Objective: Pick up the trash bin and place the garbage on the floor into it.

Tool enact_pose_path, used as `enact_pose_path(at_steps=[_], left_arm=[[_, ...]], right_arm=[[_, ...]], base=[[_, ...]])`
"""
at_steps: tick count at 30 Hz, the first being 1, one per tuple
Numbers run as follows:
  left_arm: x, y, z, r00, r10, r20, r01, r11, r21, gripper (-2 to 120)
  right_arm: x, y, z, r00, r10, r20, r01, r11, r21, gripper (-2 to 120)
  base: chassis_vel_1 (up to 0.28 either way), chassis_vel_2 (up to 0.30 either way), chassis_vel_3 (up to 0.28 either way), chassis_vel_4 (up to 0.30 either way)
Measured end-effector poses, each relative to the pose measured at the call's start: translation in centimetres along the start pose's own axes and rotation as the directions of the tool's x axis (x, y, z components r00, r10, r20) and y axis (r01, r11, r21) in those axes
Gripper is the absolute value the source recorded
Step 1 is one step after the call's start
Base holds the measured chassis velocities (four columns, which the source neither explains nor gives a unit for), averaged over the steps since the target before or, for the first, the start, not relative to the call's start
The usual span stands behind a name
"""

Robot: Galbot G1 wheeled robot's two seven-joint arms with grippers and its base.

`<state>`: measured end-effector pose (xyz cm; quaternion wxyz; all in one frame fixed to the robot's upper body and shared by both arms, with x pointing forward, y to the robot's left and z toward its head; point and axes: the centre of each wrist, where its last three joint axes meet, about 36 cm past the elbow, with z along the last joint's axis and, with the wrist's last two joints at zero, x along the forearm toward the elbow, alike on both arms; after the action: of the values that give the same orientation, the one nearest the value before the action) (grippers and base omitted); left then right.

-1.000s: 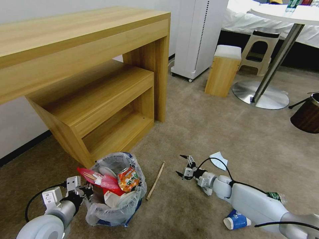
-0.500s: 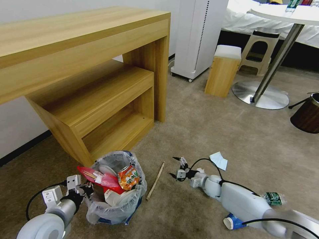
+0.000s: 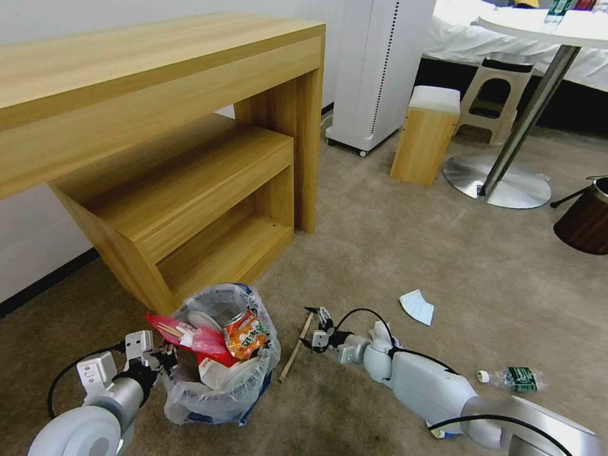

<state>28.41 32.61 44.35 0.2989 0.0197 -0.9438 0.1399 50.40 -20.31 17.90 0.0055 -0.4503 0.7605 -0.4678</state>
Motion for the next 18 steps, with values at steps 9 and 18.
enact_pose_path(at_steps=[9, 18], left_arm=[[-0.1, 0.0, 0.0, 1.0, -0.002, 0.002, 0.002, 1.0, 0.001, 0], [0.2, -0.3, -0.3, 1.0, 0.01, 0.009, -0.01, 1.0, 0.002, 0]], right_arm=[[0.6, 0.3, 0.7, 1.0, -0.011, -0.009, 0.011, 1.0, -0.002, 100], [-0.1, 1.5, 0.4, 0.999, -0.031, -0.014, 0.031, 0.999, -0.013, 100]], base=[[0.0, 0.0, 0.0, 0.0], [0.0, 0.0, 0.0, 0.0]])
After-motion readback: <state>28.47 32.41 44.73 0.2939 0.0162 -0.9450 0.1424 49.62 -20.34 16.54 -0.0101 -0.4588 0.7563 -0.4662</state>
